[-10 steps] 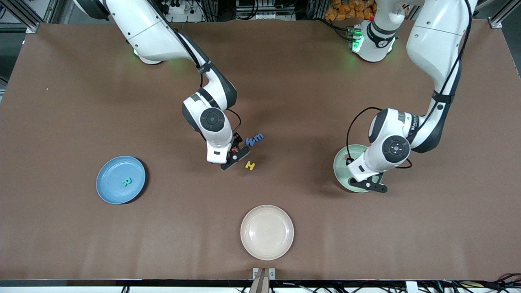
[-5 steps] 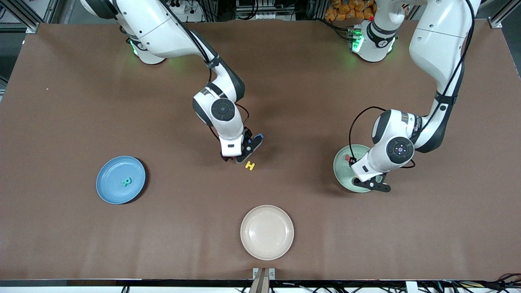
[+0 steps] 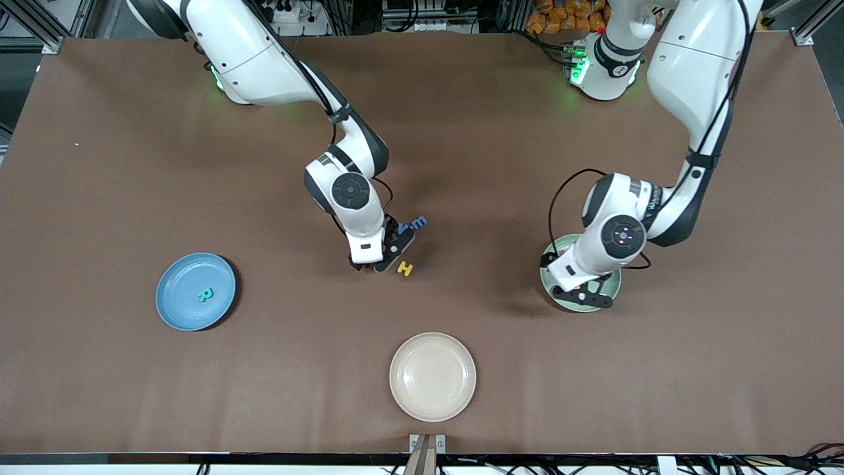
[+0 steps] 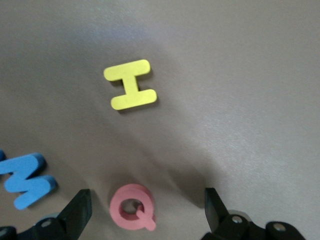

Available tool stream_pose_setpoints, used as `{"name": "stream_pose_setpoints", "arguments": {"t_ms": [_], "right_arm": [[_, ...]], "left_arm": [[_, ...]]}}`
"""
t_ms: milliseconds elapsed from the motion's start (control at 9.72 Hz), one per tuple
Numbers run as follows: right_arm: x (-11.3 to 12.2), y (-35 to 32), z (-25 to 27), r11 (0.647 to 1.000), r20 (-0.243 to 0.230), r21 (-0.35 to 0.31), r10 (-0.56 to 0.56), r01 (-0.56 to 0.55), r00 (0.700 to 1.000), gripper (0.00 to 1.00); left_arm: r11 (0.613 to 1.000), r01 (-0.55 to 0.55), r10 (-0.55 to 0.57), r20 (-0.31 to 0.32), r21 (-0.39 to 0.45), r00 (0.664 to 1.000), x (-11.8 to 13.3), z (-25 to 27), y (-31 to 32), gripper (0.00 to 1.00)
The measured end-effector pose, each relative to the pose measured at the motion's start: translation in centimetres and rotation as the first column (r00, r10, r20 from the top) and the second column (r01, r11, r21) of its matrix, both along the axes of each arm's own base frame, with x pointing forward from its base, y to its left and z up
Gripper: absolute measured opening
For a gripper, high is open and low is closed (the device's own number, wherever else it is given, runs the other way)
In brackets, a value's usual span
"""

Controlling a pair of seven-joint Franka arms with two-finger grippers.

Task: Sort uppercase to blue plate, lowercase to green plate
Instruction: 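Release the e on the green plate while the right gripper grasps Q, then place the pink Q on the blue plate while the left gripper reaches letters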

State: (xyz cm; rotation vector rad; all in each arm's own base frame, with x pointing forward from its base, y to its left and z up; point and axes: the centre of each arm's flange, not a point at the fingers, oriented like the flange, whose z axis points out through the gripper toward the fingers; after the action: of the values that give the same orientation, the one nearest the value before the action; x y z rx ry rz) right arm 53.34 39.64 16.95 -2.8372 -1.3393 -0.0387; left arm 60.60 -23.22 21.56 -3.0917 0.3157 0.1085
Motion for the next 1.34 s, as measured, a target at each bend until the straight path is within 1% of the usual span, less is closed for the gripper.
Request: {"name": "stream_pose_setpoints", "arguments": {"t_ms": [206, 411, 514, 720, 823, 1029, 1132, 1337], "right_arm": [[-0.2, 0.1, -0.1, 1.0, -0.003, -0.001, 0.005, -0.005, 1.0, 1.0], [-0.3, 0.0, -0.2, 1.0, -0.01, -0.007, 0.008, -0.008, 1.0, 1.0], [-0.3, 0.0, -0.3, 1.0, -0.014, -0.01, 0.009, -0.009, 1.0, 0.97], [-0.3, 0.1, -0.1, 1.0, -0.015, -0.011, 0.01, -0.011, 1.0, 0.91], [-0.3, 0.1, 0.4, 1.0, -0.016, -0.012, 0.011, -0.011, 1.0, 0.74], [-0.2, 0.2, 0.9, 1.0, -0.015, -0.014, 0.011, -0.011, 1.0, 0.38], [-0.2, 0.1, 1.0, 1.0, -0.015, -0.014, 0.01, -0.01, 1.0, 0.35], [0.5, -0.5, 1.2, 1.0, -0.01, -0.014, -0.003, 0.003, 1.0, 0.35]], "left_arm": [[0.998, -0.063, 0.063, 0.026, -0.008, 0.998, -0.9, 0.0, -5.7, 1.0], [0.995, -0.099, 0.099, 0.045, -0.018, 0.994, -1.7, 0.3, -9.6, 1.0], [0.994, -0.105, 0.106, 0.051, -0.023, 0.993, -2.1, 0.3, -11.0, 1.0], [0.993, -0.103, 0.108, 0.094, -0.062, 0.99, -3.5, 0.3, -14.5, 1.0], [0.993, -0.089, 0.097, 0.11, -0.078, 0.989, -4.2, 0.3, -16.0, 1.0], [0.992, -0.09, 0.1, 0.12, -0.084, 0.988, -4.2, 0.5, -16.3, 1.0], [0.992, -0.092, 0.102, 0.123, -0.085, 0.987, -4.0, 0.6, -16.2, 1.0], [0.991, -0.092, 0.104, 0.129, -0.094, 0.986, -4.2, 1.0, -17.0, 1.0]]}}
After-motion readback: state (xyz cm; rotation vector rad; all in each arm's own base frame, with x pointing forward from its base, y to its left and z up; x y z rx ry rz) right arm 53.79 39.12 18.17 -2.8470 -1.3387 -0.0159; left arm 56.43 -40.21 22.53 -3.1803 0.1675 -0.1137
